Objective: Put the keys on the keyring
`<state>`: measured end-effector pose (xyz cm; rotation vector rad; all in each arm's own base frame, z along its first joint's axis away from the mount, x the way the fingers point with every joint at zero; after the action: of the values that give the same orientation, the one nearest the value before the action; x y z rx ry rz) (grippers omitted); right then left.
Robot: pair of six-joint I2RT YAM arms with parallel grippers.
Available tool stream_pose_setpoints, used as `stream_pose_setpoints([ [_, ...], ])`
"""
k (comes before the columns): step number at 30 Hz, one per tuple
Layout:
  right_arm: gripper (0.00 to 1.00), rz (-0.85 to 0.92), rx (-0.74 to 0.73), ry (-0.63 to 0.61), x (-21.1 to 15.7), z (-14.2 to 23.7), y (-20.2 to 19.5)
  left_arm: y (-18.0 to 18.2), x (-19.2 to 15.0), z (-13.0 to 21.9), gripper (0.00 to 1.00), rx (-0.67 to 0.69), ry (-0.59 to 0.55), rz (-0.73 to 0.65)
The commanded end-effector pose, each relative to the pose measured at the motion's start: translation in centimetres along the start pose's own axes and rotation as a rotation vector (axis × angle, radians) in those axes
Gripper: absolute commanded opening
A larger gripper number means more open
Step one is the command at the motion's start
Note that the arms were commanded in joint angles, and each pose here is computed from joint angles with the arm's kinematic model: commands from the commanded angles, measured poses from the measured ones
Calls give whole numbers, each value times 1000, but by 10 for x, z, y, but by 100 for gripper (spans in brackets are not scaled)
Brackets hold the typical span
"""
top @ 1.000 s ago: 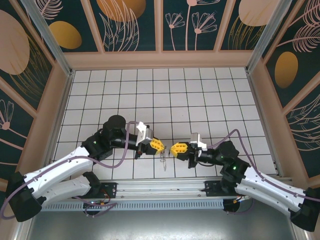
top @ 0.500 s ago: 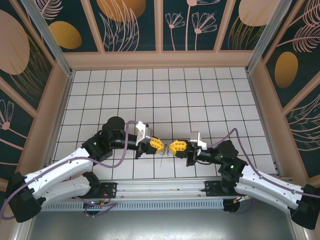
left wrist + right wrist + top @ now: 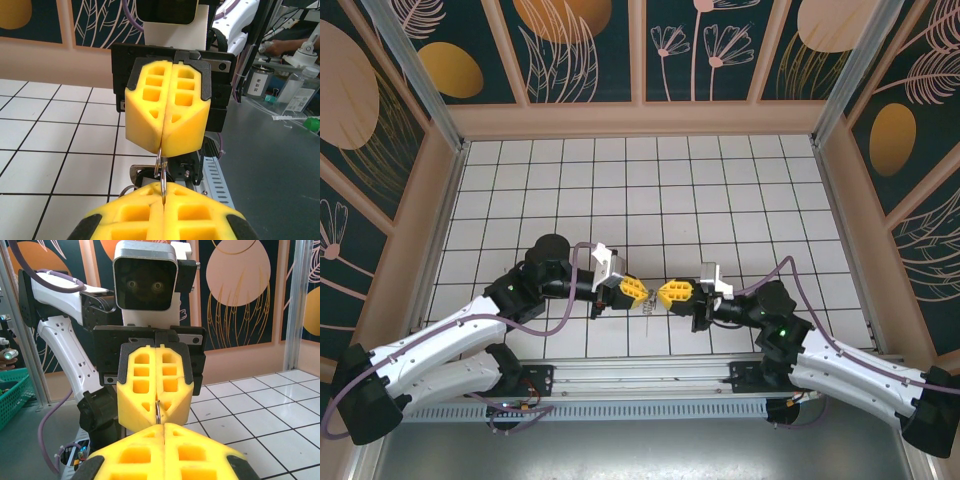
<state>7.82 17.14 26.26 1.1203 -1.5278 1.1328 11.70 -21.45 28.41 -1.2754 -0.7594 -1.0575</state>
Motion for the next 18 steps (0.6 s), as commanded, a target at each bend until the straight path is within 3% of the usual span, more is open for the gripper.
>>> stream_pose_setpoints([
  [1, 0, 30, 10, -30, 6, 0, 2, -1, 6, 1, 0, -11, -34, -23],
  [18, 0, 40, 26, -22, 8, 1, 3, 1, 4, 0, 0, -7, -24, -16],
])
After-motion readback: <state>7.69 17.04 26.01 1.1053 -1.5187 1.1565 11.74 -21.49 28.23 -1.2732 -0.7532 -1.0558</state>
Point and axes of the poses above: each hand's point on the last joint's axis, 136 mm out from that joint toward the fingers, its own z axis back along the fingers, its own y axis along the line the jaws close on, x = y × z, the point moved 10 cm from there along z, back along the fingers, and after that the axes turned 13 degrees about z, right-handed, at the moved point
